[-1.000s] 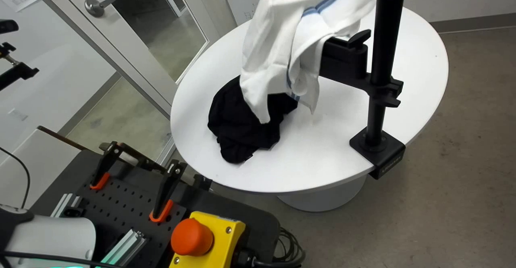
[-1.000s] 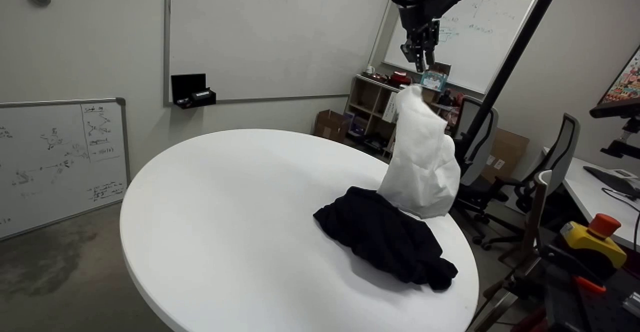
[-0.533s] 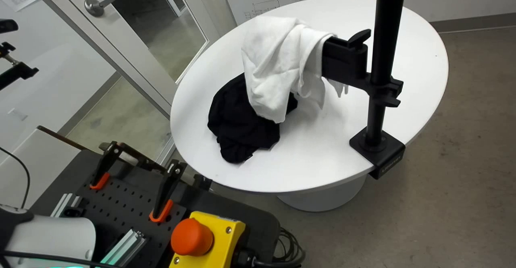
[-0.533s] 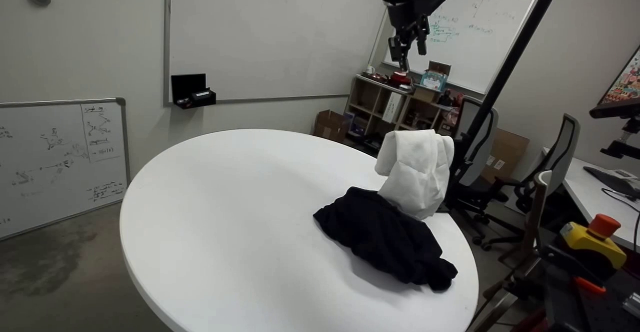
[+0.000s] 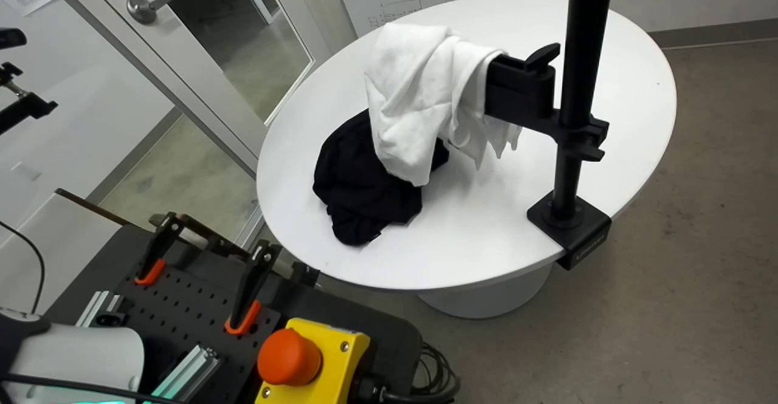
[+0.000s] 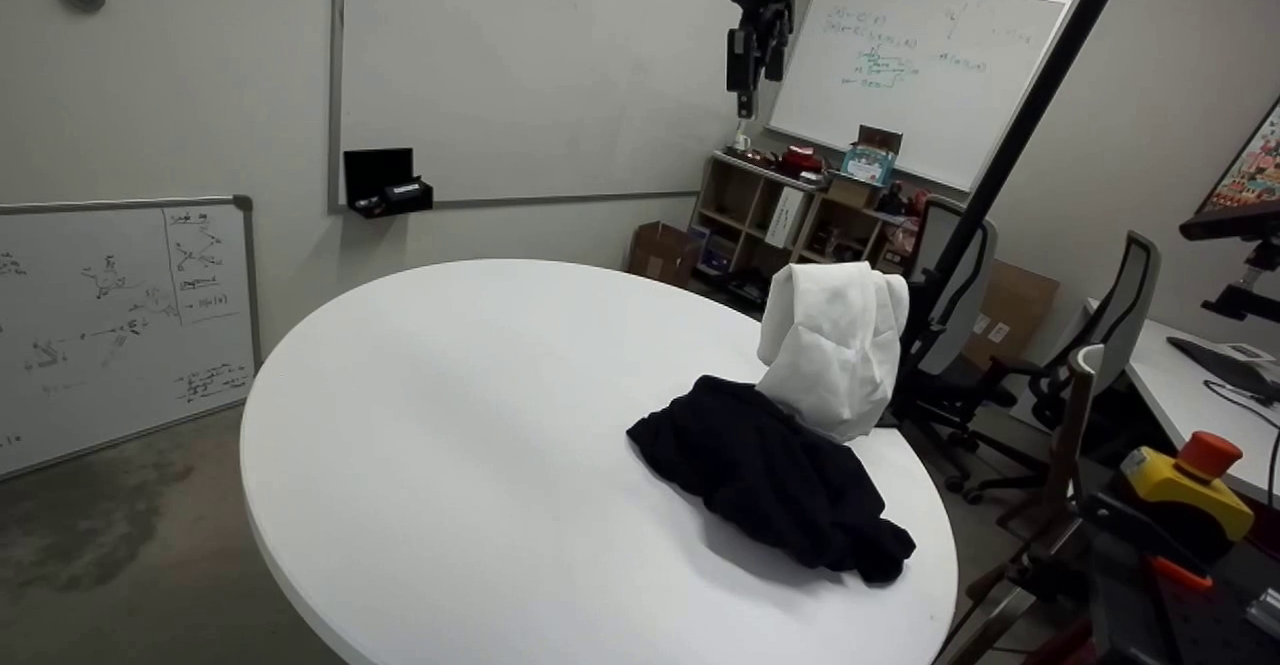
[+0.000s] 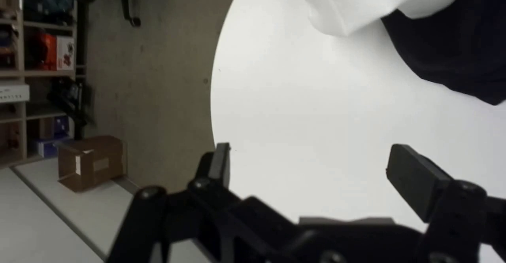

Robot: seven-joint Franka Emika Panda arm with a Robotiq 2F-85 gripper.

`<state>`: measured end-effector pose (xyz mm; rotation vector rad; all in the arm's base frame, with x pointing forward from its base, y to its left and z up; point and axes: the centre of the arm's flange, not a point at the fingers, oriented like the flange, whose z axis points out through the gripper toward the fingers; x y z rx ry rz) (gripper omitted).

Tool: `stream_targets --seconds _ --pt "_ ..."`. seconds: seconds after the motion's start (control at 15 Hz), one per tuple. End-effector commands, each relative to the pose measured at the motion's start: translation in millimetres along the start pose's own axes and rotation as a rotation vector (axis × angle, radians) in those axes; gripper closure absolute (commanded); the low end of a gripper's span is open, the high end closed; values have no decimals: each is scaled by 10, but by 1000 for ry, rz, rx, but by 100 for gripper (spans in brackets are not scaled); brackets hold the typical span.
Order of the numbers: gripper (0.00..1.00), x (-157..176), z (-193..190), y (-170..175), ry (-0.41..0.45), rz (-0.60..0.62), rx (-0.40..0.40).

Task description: Put the white towel on the black rod

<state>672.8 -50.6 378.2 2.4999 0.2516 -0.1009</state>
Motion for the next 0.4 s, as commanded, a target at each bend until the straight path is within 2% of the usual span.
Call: stream_targets --seconds 0.0,0.07,0.2,0.33 --pt "0 -492 -424 -710 131 -127 -11" --pt "0 -88 -267 -403 70 -77 0" --pt "0 -214 -442 -696 102 -125 -4" --pt "0 -282 -475 -743 108 -133 -5"
